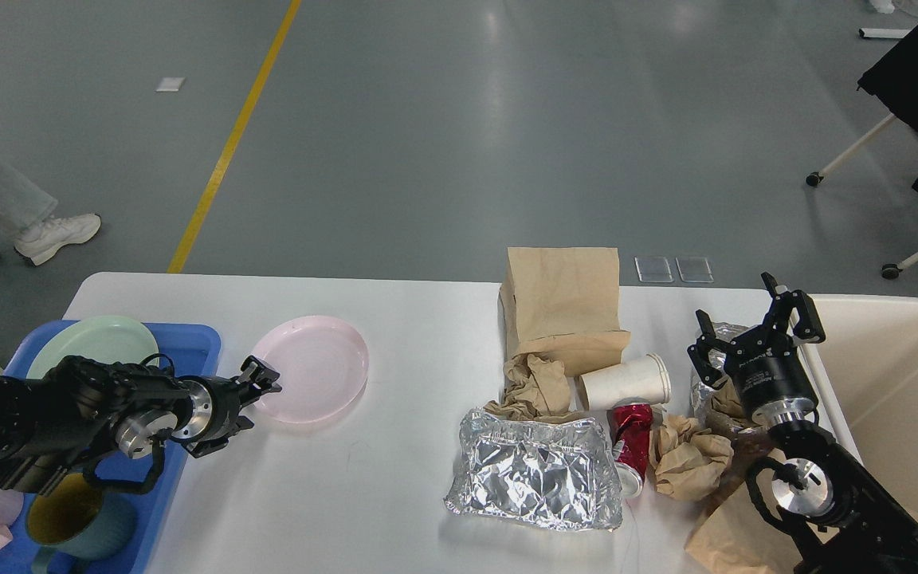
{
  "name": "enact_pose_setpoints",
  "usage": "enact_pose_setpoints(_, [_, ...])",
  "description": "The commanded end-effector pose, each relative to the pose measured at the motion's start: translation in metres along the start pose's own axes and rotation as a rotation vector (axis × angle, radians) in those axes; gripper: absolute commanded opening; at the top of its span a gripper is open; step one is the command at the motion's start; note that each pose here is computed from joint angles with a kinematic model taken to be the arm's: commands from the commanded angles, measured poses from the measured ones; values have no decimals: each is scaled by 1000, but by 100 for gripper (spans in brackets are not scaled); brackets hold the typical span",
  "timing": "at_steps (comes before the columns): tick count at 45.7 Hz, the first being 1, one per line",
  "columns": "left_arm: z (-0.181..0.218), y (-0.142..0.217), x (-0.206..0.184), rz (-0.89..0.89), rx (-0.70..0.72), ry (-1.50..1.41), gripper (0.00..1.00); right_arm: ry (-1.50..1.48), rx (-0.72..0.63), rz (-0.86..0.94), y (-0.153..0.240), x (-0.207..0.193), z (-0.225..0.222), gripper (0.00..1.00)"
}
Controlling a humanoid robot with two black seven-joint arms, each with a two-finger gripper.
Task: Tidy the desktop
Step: 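Grasp the pink plate edge with the left gripper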
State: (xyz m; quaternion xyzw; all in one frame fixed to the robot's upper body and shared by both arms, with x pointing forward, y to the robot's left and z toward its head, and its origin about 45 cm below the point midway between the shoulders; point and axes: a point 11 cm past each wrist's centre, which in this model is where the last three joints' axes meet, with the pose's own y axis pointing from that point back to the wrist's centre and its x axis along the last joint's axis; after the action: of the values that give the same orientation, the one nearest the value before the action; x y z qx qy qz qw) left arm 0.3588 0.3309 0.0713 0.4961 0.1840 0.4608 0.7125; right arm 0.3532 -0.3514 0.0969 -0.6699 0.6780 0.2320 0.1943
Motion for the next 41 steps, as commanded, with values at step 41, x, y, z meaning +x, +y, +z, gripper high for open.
enact_pose_setpoints(41, [-15,-12,-8,-8,28,51,16,0,-1,1,0,0,0,100])
